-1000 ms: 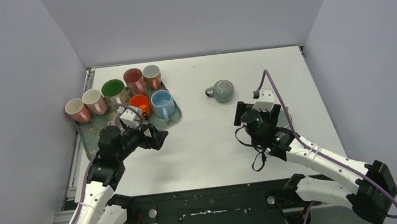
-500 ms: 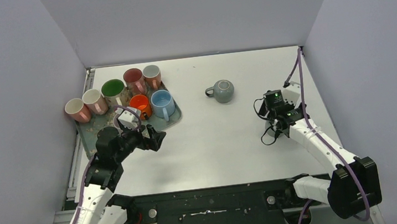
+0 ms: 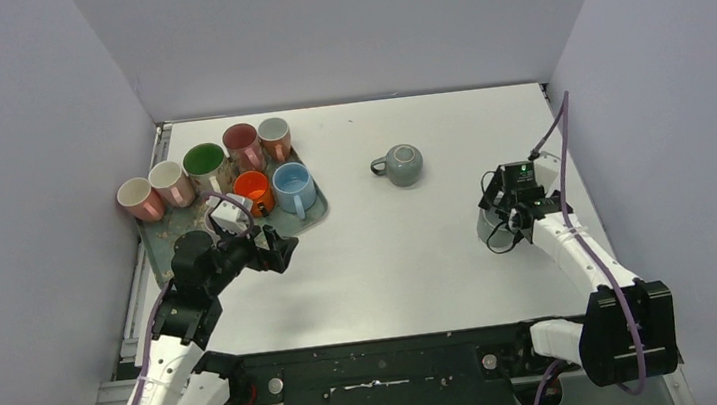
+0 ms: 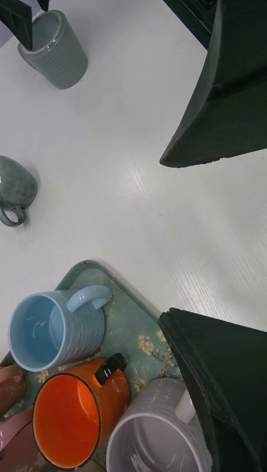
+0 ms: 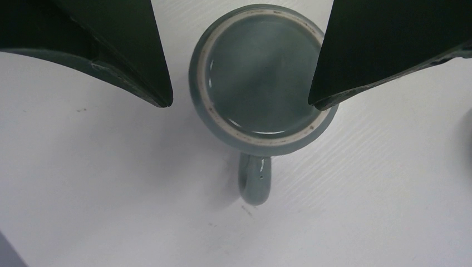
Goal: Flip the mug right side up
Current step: Turn over the cup at the center of the board.
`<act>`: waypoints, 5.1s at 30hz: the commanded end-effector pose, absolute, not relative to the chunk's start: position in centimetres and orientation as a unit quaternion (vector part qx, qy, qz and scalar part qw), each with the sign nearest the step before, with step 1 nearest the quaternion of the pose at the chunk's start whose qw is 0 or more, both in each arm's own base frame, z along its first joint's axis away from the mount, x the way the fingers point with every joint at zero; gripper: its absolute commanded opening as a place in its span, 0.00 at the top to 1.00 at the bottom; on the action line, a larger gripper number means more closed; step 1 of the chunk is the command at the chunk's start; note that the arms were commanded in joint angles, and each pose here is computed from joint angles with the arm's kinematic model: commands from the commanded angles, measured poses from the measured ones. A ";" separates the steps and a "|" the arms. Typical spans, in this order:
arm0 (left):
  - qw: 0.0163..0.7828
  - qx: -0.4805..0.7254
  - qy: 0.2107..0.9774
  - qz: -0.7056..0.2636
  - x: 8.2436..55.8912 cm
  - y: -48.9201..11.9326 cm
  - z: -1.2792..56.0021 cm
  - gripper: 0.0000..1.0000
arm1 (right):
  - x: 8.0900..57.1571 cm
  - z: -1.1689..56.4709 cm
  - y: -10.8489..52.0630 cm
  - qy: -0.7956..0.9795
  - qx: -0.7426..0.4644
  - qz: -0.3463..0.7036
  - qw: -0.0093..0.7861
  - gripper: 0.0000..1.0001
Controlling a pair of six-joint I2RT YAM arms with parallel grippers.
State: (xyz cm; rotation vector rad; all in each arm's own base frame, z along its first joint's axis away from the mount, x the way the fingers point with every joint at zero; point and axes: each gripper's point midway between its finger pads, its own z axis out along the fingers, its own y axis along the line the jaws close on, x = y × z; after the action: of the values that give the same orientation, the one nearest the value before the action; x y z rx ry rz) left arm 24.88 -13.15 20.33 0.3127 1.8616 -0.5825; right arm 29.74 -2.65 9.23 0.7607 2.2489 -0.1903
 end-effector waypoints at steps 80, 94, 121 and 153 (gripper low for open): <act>0.617 0.124 0.743 -0.227 24.7 -12.0 24.9 0.03 | 32.6 10.3 19.9 0.938 -0.156 0.175 0.256 0.29; 0.617 0.123 0.744 -0.226 24.8 -12.0 24.8 0.03 | 32.6 11.4 18.2 0.944 -0.199 0.066 0.253 0.42; 0.620 0.125 0.740 -0.230 24.5 -12.1 25.1 0.03 | 31.6 8.7 20.0 0.923 -0.335 -0.076 0.171 0.54; 0.618 0.081 0.753 -0.210 25.2 -10.9 24.9 0.03 | 31.2 9.5 19.0 0.913 -0.349 -0.093 0.191 1.00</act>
State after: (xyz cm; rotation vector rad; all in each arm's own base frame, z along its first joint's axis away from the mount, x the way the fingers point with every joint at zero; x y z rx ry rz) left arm 24.62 -11.79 22.62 0.2557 1.7719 -0.5205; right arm 30.44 19.05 6.46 -1.0366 2.6658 -0.2667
